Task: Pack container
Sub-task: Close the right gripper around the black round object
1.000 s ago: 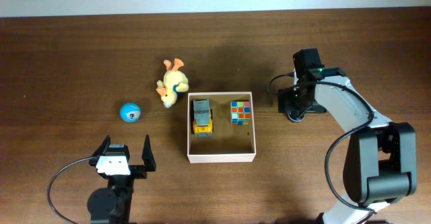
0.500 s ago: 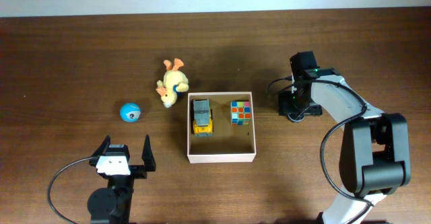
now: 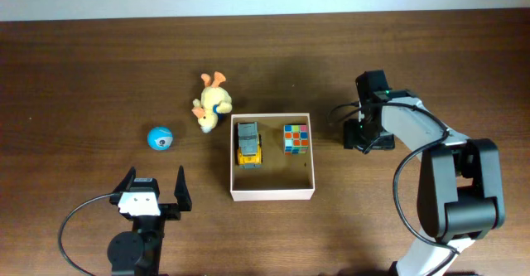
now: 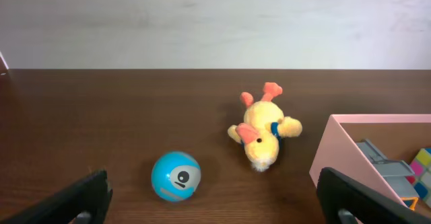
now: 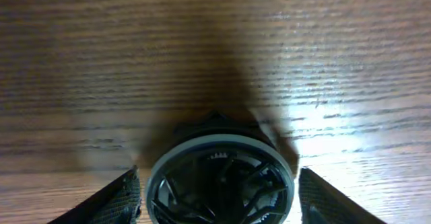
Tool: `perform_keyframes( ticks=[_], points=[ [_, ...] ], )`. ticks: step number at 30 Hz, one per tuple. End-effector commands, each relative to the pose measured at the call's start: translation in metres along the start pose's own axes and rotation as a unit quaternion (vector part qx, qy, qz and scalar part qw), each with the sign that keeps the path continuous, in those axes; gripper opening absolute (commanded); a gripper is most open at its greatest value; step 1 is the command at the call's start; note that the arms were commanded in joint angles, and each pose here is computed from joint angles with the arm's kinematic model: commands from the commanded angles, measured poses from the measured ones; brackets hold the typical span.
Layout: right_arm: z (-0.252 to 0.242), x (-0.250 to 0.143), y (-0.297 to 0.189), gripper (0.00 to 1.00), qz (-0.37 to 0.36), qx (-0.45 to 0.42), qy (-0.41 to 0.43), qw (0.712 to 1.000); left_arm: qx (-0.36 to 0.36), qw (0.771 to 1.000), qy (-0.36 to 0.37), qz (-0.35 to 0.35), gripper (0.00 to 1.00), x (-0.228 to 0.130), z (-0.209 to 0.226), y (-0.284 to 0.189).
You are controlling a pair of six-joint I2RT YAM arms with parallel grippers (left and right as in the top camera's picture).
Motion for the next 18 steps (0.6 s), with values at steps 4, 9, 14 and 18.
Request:
perform_keyframes(
  ticks=[4, 9, 14, 18],
  points=[
    [-0.0036, -0.0009, 0.0037, 0.64, 0.003, -0.003, 0.011, 1.0, -0.003, 1.0, -0.003, 0.002, 0.99, -0.0033, -0.0001, 0.0007],
    [-0.0036, 0.001, 0.0037, 0.6, -0.002, -0.003, 0.011, 1.0, -0.003, 1.0, -0.003, 0.002, 0.99, -0.0033, -0.0001, 0.0007],
    [-0.0031, 0.0068, 0.0036, 0.61, -0.014, -0.002, 0.012, 1.0, -0.003, 1.0, -0.003, 0.002, 0.99, -0.0033, -0.0001, 0.0007],
    [-0.003, 0.0076, 0.0036, 0.61, -0.016, -0.001, 0.012, 1.0, -0.003, 1.0, -0.003, 0.002, 0.99, -0.0033, -0.0001, 0.0007]
  ],
)
Point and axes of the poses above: each gripper's point midway between its finger pads, its own y axis out along the fingers, its own z axis along the line the jaws close on, x = y × z, the point moved 2 cm from there along -y, back along the fingers, and after that the axes turned 5 degrees about -y, right-handed, at the moved point
